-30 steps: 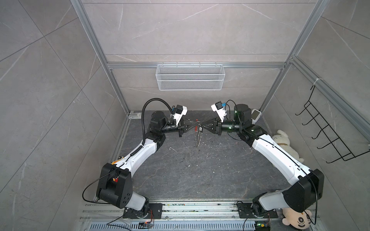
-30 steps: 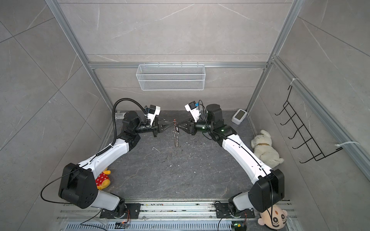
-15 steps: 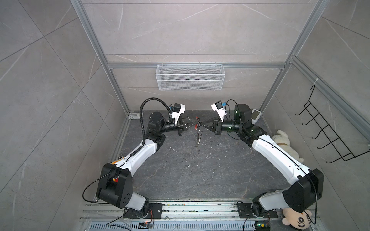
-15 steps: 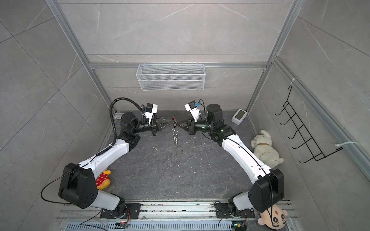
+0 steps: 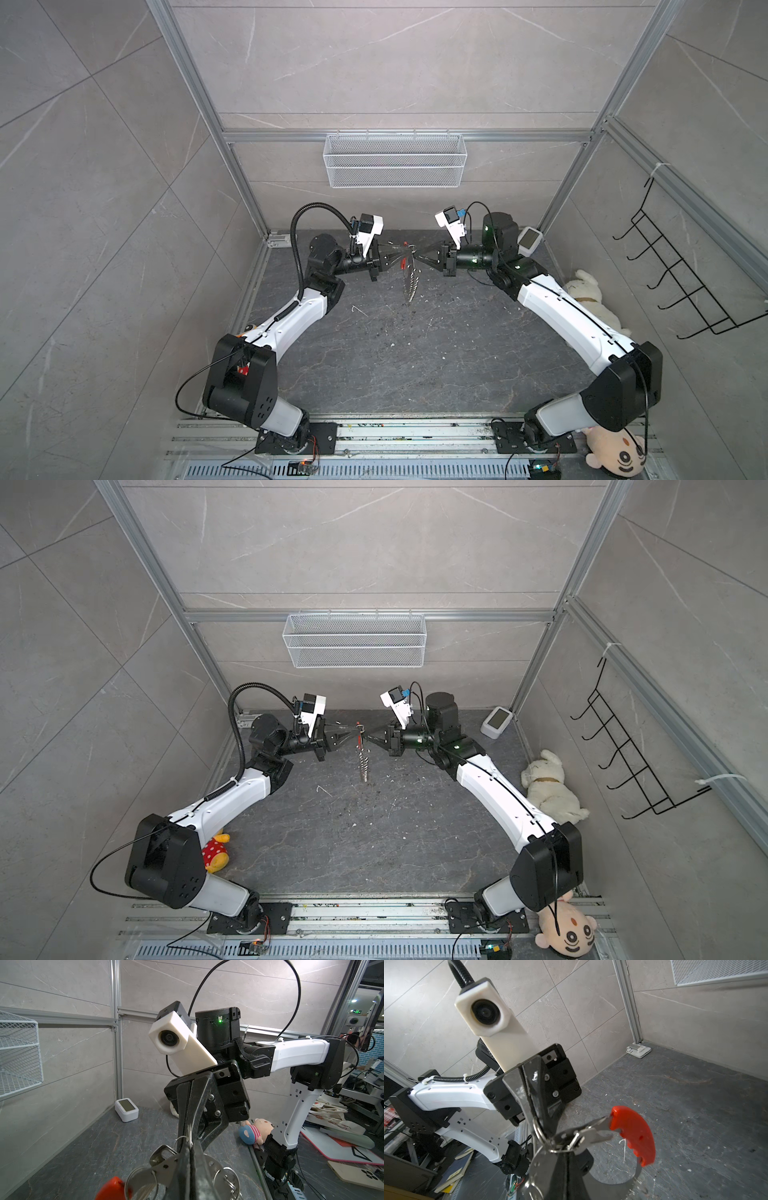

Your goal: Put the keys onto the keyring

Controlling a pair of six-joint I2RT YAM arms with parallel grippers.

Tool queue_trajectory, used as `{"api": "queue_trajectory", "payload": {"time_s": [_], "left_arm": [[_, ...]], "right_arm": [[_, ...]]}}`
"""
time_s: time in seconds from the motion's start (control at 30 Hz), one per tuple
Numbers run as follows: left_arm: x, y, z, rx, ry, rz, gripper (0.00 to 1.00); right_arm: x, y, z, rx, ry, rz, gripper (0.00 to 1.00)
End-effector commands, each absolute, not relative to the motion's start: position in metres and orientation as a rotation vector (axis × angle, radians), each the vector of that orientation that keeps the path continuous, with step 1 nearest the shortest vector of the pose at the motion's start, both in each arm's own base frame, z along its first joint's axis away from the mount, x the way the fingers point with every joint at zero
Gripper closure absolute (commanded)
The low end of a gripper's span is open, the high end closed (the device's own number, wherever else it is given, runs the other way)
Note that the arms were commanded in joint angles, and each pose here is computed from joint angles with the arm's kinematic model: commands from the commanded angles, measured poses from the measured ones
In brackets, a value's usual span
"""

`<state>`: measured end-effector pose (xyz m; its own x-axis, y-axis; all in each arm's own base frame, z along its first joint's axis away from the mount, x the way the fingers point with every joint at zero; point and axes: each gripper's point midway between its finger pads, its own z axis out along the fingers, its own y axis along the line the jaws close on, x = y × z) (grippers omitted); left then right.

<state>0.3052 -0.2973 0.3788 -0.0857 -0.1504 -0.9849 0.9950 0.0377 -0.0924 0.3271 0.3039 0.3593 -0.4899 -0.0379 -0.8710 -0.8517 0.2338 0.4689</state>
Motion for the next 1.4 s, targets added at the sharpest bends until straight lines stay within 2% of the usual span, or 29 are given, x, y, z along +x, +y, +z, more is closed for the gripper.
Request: {"api": "queue_trajectory", "payload": {"time_s": [0.0,0.2,0.47,0.6,0.73,0.93,1.37], "left_arm": [[0.293,-0.299,0.394,1.071,1.080,-1.308,1.00],[0.297,-0.302,0.394,1.064,1.071,-1.323,1.00],[0.299,-0.302,0.395,1.049,1.062,-1.318,1.00],[0.300,-0.301,0.394,1.044,1.067,-1.314,1.00],[0.299,-0.300,0.390,1.043,1.077,-1.306,1.00],[0.297,-0.300,0.386,1.046,1.086,-1.313,1.00],[0.295,-0.300,0.389,1.058,1.081,-1.348,1.00]], "right_arm": [[0.322,0.311,0.377,-0.867,1.678,1.372,0.97],[0.321,0.319,0.384,-0.891,1.662,1.385,1.00],[0.310,0.328,0.367,-0.940,1.726,1.359,0.99],[0.312,0.315,0.362,-0.921,1.780,1.226,0.92],[0.312,0.293,0.368,-0.873,1.790,1.071,0.77],[0.314,0.263,0.375,-0.797,1.793,0.930,0.75],[0.315,0.290,0.392,-0.861,1.676,1.143,0.74]]}}
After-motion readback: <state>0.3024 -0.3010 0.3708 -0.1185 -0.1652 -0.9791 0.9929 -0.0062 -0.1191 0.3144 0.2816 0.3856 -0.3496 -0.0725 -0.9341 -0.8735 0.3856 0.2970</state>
